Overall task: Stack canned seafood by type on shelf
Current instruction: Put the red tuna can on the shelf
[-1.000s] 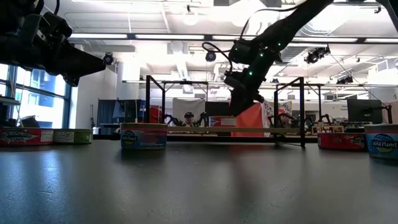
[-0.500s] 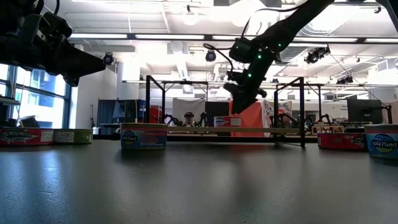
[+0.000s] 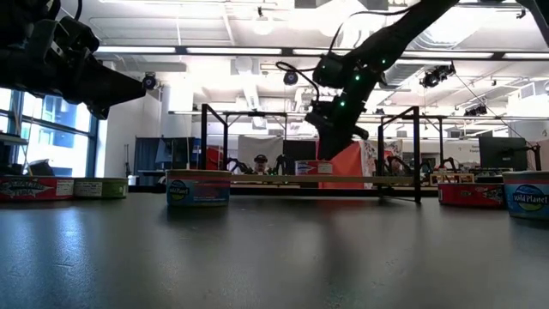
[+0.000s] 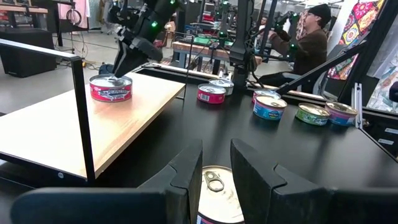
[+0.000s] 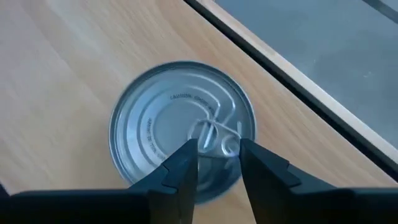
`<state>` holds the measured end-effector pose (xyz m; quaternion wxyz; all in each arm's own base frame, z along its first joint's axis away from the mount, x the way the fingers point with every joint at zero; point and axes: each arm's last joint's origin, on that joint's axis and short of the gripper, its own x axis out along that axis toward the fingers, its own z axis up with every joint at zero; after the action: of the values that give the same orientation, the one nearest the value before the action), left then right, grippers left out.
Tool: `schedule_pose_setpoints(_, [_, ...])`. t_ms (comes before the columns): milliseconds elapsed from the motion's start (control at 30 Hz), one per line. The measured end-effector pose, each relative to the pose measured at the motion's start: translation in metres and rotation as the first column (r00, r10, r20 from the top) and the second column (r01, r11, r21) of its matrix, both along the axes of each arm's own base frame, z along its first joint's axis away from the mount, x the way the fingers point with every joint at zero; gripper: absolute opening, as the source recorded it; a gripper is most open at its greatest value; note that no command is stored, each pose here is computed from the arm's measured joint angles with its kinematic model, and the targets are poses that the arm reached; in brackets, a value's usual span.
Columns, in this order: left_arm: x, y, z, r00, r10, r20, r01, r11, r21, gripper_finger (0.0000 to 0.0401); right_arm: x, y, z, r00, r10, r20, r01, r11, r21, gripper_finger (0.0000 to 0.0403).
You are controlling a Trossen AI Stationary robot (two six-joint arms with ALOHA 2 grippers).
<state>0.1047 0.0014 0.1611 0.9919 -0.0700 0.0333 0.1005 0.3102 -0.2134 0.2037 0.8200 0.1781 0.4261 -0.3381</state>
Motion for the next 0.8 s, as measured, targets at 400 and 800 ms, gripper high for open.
schedule_pose_setpoints(400, [0.0,0.0,0.0,1.0,-0.001,0.0,0.001,1.0,0.0,0.0076,0.014,-0.014,-0.015,0.995,0.093,-0.033,-0.098,0.979,-0.182,0.0075])
schedule_pose_setpoints(800, [0.0,0.0,0.0,1.0,0.0,0.0,0.0,1.0,0.0,0.0076,0.016,-0.016,-0.007,0.991,0.131,-0.029,-0.135,0.959,-0.249,0.0075])
